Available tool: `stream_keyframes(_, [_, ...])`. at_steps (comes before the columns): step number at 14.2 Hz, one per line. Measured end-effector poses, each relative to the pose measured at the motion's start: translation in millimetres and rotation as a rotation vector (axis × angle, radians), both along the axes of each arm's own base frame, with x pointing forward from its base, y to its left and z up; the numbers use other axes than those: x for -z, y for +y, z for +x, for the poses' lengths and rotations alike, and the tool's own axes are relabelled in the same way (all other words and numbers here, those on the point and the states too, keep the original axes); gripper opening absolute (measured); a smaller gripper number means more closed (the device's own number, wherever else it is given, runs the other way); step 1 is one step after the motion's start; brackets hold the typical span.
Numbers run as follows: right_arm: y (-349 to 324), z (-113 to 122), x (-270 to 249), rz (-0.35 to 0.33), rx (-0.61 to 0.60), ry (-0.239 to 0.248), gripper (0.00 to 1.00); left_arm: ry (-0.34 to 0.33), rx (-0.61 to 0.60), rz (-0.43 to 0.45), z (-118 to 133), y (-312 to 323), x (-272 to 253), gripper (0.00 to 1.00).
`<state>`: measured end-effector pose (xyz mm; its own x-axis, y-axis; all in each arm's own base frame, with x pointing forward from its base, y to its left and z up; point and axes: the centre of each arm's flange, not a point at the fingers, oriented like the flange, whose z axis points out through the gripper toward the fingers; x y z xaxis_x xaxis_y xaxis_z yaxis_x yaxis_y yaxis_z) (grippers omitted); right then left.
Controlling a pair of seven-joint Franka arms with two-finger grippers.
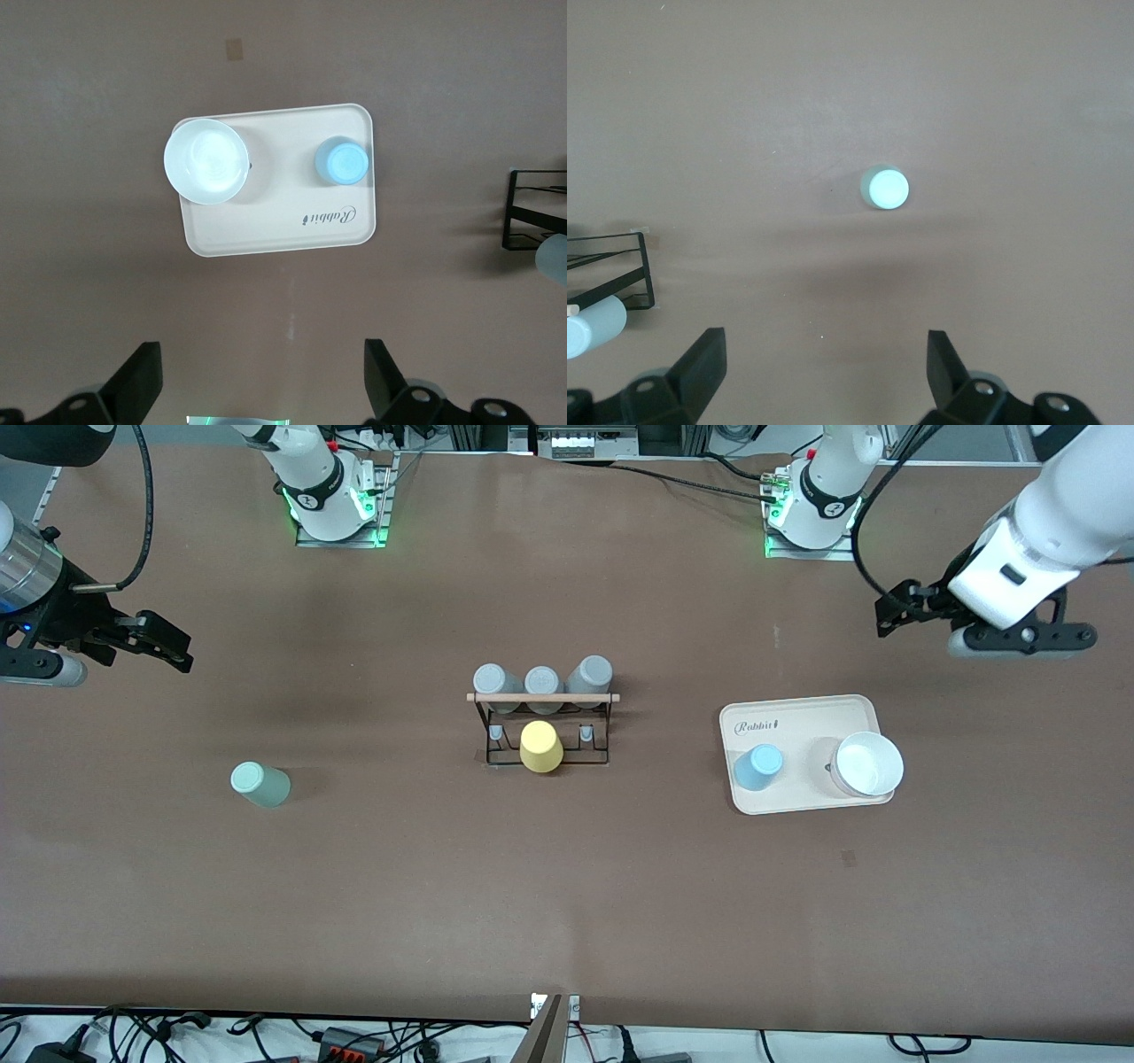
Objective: Hang scattered cups on rack with three cups
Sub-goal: 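Lower the left gripper over the light blue cup on the tray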
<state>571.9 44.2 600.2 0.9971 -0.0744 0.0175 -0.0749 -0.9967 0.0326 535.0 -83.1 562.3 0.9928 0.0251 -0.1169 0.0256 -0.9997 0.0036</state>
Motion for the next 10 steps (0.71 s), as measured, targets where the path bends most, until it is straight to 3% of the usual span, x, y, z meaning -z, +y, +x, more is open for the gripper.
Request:
stream_keyframes(2, [0.0,0.1,-0.1,0.000,0.000,-0.001,1.00,0.000,0.007,-0.018,29.4,-6.1,45.4,1.00])
stream_keyframes(5, [-0.2,0.2,-0.3,0.000,0.000,-0.001,1.00,0.052,0.024,-0.057,71.2,-24.8,145.9,1.00])
stream_keyframes(10, [-0.3,0.2,-0.3,0.000,0.001,-0.001,1.00,0.083,0.087,-0.087,87.7,-78.3,245.0,1.00])
